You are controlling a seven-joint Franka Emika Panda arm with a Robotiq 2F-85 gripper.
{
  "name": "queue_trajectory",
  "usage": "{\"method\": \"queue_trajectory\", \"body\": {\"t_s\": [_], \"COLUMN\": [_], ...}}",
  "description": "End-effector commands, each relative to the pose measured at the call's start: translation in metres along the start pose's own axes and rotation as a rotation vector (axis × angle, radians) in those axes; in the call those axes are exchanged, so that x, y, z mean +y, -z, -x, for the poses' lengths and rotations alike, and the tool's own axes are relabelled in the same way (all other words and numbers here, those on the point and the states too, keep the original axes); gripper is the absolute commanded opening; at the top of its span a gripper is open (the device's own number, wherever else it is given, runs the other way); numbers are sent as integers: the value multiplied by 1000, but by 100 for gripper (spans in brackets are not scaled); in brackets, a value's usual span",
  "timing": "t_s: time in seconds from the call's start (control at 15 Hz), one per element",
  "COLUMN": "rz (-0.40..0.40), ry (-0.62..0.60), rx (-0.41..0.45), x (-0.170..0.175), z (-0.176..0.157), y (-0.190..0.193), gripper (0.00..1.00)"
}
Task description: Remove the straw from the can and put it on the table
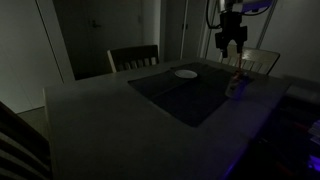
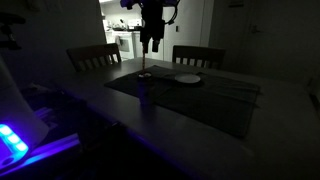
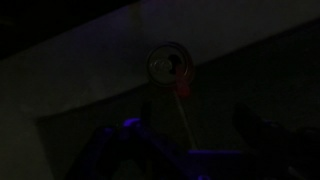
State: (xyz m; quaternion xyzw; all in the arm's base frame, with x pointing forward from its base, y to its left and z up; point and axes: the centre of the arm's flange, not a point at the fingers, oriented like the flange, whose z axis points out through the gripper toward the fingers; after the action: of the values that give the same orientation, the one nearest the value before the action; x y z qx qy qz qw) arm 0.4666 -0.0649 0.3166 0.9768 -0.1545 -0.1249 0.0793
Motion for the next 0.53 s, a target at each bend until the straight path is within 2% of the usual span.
{"method": "queue_trajectory", "body": {"t_s": [0.0,0.47], "rz": [6,50], "ry": [-8,-20], "rx": [-16,-31], "x": [-3,-2], "z": [0,2], "y": [-5,1], "gripper": [52,4]}}
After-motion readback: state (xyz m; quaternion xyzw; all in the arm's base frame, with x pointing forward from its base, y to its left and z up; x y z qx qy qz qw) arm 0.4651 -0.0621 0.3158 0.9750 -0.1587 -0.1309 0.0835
